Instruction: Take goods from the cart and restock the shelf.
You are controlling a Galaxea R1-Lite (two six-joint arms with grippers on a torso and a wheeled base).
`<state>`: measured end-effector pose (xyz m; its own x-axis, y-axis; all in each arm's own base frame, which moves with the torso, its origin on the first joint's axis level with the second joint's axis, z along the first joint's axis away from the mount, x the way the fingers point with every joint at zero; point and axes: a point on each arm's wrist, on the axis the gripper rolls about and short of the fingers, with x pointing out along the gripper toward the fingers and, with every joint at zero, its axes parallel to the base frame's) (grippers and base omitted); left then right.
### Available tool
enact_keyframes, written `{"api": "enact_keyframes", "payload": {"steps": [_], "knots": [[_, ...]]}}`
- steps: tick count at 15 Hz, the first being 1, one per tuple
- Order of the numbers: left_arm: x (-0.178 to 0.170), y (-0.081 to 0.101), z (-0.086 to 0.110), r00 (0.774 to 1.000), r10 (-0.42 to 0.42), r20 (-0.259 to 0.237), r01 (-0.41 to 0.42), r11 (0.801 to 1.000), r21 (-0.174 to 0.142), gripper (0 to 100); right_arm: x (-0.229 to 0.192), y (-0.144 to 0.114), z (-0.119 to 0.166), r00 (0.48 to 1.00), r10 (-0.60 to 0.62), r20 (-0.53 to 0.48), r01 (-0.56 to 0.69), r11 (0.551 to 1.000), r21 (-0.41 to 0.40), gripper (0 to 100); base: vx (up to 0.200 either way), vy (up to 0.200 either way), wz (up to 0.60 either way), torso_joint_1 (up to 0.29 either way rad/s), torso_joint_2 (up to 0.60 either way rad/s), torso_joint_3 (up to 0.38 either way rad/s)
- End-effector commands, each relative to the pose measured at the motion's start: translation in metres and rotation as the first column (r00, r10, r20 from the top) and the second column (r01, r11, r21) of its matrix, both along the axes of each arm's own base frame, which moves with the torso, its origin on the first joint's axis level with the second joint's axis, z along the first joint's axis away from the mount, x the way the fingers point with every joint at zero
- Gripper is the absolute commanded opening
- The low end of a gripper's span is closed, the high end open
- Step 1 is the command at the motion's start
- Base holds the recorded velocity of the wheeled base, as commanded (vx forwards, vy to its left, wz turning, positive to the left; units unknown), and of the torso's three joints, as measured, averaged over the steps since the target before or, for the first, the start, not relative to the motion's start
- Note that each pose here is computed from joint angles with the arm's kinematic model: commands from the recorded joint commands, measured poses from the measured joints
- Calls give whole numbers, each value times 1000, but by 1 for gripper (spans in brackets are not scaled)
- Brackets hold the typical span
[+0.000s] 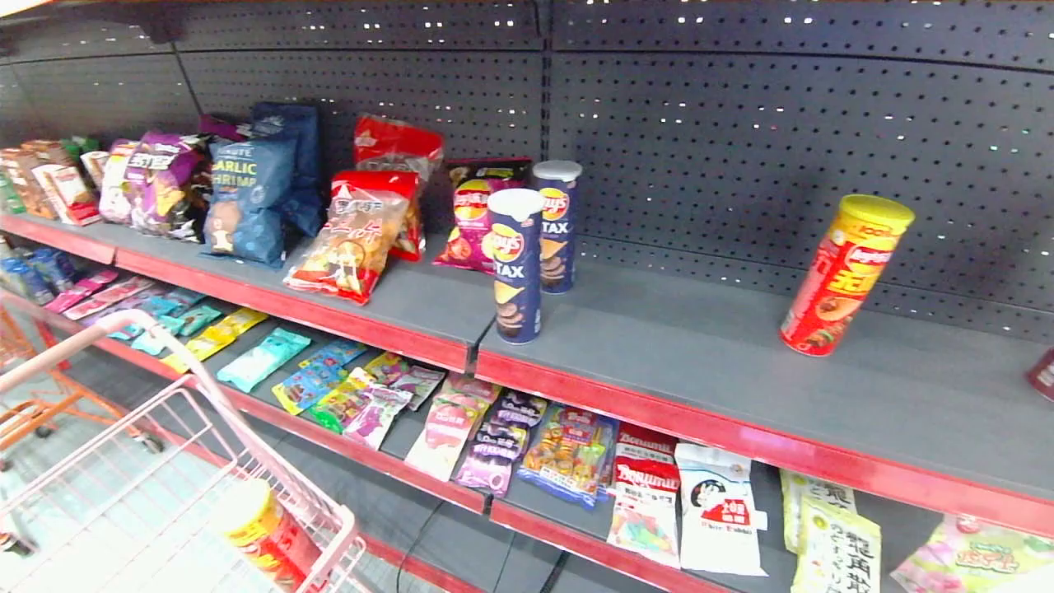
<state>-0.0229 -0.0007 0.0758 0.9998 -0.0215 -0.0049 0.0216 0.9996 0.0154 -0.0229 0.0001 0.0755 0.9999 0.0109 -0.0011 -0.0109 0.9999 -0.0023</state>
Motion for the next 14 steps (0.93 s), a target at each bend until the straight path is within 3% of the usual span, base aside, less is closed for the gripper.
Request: {"api": "enact_keyframes", "payload": {"steps": [1, 7, 14], "knots": [[0, 0, 0, 1000, 0, 0, 0, 1000, 0, 100, 0, 0, 0, 1000, 1, -4, -1, 1000, -1, 100, 0, 0, 600, -7, 2, -2], [0, 0, 0, 1000, 0, 0, 0, 1000, 0, 100, 0, 0, 0, 1000, 1, 0, -1, 1000, 2, 100, 0, 0, 600, 2, 1, 3], [0, 0, 0, 1000, 0, 0, 0, 1000, 0, 100, 0, 0, 0, 1000, -2, -2, 2, 1000, 1, 100, 0, 0, 0, 0, 0, 0]]}}
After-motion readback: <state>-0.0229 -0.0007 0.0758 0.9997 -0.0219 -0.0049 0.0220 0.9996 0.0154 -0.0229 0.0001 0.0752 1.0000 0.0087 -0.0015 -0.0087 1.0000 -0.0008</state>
